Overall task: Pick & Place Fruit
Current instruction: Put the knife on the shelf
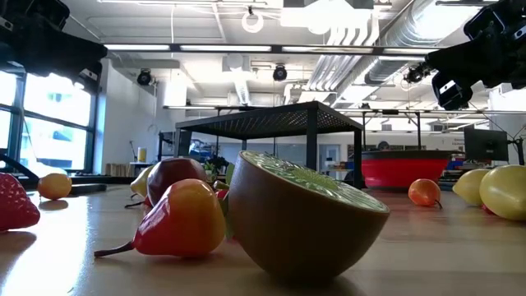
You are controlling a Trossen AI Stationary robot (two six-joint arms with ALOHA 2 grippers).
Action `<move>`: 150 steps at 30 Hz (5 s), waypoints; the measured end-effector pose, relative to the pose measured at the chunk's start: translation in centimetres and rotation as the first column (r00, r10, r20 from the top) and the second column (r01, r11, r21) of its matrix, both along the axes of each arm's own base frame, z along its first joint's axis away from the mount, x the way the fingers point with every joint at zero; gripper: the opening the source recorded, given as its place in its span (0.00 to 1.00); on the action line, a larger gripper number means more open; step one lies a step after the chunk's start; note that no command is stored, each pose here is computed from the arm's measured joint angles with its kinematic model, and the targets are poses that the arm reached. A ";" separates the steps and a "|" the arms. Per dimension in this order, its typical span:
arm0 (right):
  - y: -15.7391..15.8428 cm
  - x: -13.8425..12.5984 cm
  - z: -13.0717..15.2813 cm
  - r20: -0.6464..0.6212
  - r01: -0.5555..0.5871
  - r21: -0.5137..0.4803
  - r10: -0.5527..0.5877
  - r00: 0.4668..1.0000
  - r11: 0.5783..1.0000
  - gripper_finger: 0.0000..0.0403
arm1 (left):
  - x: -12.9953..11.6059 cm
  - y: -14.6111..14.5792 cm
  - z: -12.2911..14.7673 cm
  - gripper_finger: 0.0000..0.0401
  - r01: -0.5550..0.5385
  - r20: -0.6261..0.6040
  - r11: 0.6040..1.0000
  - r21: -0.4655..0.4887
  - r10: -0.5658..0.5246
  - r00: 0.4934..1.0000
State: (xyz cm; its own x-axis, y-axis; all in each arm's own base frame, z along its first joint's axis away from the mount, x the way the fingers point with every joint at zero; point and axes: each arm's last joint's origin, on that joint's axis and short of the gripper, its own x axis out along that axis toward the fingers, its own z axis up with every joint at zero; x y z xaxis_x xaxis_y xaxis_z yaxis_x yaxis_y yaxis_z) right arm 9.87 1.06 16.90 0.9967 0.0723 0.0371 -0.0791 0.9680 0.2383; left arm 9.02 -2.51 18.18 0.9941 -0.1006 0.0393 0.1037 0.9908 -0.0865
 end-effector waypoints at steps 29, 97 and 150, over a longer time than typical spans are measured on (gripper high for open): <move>-0.2 -0.3 2.1 0.109 0.062 0.000 -0.062 0.992 0.998 0.01 | 0.0 0.0 0.0 0.00 -0.004 0.004 1.000 0.021 0.004 1.000; -0.2 2.1 4.0 -0.120 0.153 -0.052 -0.159 0.980 0.987 0.01 | 0.6 0.3 14.6 0.00 -0.858 -0.876 0.432 -0.277 0.252 0.410; -0.2 2.1 4.2 -0.104 0.154 -0.050 -0.159 0.982 0.987 0.01 | 4.4 -1.1 12.0 0.80 -0.867 -0.916 0.493 0.071 0.376 0.139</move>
State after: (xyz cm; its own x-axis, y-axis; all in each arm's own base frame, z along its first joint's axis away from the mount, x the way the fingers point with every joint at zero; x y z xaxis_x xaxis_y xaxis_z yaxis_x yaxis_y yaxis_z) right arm 12.02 0.87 21.10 0.9938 -0.0857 -0.0704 0.0980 0.9755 0.1968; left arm 13.44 -3.57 30.18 0.2438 0.3546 -0.9027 -0.8864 0.4591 -0.0590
